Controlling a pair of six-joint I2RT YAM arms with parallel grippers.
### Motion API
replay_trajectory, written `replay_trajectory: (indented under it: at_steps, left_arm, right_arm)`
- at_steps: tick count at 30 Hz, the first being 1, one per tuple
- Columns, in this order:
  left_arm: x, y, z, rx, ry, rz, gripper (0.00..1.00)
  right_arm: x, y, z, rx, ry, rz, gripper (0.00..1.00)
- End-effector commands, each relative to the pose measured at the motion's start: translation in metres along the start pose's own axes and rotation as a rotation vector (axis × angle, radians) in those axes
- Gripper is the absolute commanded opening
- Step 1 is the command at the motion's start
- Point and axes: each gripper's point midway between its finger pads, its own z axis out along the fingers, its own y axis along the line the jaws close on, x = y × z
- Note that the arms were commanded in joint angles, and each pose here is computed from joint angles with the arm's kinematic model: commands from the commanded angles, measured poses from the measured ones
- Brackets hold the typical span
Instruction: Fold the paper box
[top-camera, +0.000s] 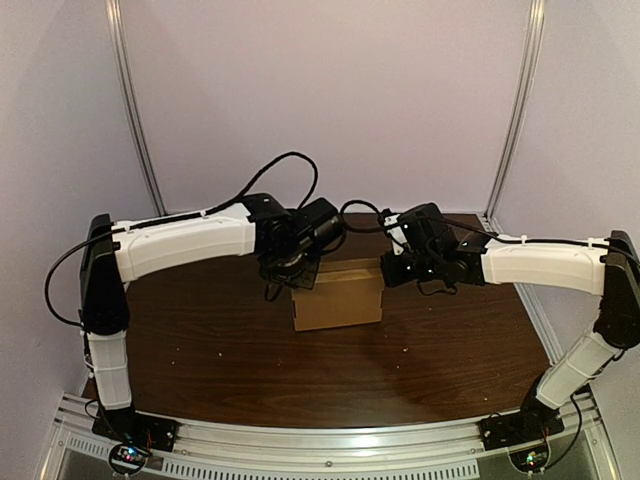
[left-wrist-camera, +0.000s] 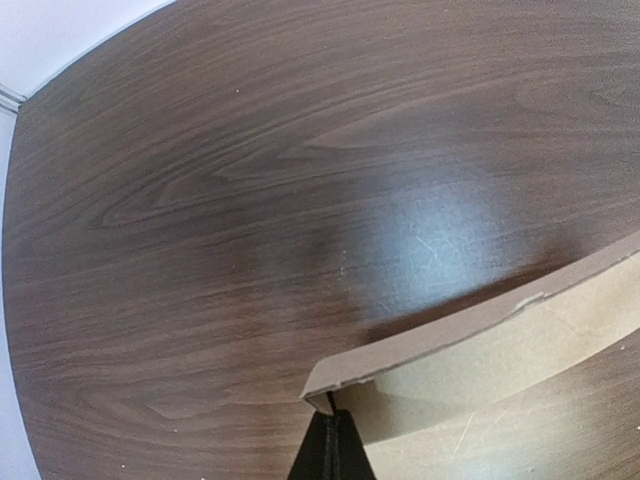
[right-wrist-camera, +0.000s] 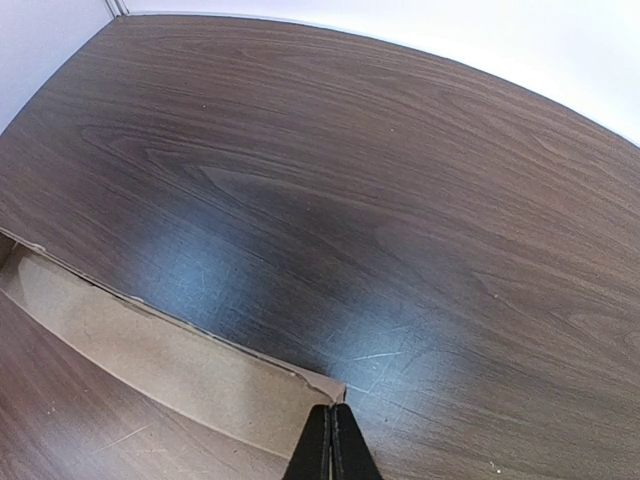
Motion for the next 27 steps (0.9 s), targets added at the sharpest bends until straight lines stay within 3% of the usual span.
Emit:
replay_trajectory:
  at_steps: [1,17,27]
  left_arm:
    - [-0.005,-0.039,-0.013,0.138,0.017,0.032,0.00]
    - [-0.022,-0.029,-0.011,0.215,0.107,-0.032,0.00]
    - [-0.053,-0.030,-0.013,0.211,0.050,-0.095,0.00]
  right_arm:
    - [0.051,0.009,0.009,-0.038,0.171,-0.037,0.00]
    - [0.050,0.011,0.007,-0.043,0.178,-0.051,0.00]
    - [0.036,0.012,0.004,-0.032,0.163,-0.017,0.00]
